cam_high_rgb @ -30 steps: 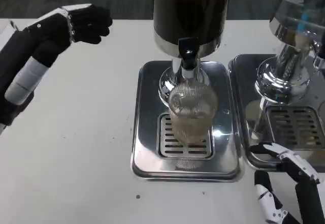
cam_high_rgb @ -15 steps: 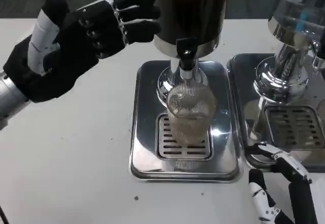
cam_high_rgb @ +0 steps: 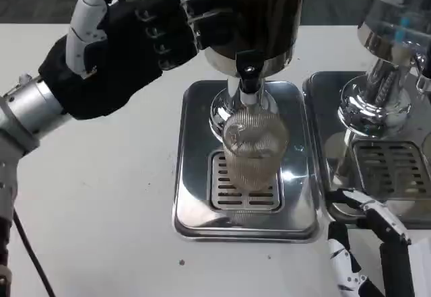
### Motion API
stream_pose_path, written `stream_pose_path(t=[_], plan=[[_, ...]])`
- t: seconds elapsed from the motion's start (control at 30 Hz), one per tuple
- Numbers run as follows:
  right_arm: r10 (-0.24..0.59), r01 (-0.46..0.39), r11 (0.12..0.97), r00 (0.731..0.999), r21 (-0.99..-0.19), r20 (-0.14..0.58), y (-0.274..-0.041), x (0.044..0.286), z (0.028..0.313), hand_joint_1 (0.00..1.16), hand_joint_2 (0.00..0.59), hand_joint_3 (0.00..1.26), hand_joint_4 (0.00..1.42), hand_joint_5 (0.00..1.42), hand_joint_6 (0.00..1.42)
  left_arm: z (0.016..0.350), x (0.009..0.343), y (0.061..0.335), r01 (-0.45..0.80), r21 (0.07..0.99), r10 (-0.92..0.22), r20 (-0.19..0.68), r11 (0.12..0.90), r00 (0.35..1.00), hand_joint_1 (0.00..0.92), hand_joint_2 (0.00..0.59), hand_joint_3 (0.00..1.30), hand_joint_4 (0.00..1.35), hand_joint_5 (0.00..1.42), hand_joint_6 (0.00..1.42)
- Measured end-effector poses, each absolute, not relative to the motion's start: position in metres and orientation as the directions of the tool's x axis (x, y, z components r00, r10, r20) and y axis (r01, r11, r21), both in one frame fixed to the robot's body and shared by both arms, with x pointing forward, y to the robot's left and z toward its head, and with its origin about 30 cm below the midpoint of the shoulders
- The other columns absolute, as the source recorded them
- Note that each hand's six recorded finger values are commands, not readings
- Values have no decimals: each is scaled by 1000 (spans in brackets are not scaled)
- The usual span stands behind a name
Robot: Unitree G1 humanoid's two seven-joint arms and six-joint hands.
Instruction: Grasp the cup under the faucet to collect the drink, then remove the cup.
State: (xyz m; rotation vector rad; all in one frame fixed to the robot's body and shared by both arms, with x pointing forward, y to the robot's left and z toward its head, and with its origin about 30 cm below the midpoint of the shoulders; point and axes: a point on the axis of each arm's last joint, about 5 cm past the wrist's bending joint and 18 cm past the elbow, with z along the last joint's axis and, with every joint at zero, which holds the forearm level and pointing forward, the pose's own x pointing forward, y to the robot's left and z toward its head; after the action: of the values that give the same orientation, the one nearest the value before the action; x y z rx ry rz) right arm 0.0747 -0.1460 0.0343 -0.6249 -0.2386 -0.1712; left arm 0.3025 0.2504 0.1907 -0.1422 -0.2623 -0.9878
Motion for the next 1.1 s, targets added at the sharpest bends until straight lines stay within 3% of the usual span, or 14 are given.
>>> stream_pose_path(t=[0.5,0.83,1.1], plan=[[-120,253,806,955,-535,271,-138,73,28,310,473,433,323,343,468,173,316,218,858,-50,-826,250,510,506,0,137,111,26,90,56],[-143,265,810,955,-523,262,-134,71,25,301,476,433,323,354,468,164,317,209,854,-5,-834,214,519,508,0,127,154,80,139,71],[-152,271,812,954,-518,259,-133,71,25,297,477,433,323,356,469,164,316,206,846,115,-848,179,522,499,0,123,166,95,152,71]])
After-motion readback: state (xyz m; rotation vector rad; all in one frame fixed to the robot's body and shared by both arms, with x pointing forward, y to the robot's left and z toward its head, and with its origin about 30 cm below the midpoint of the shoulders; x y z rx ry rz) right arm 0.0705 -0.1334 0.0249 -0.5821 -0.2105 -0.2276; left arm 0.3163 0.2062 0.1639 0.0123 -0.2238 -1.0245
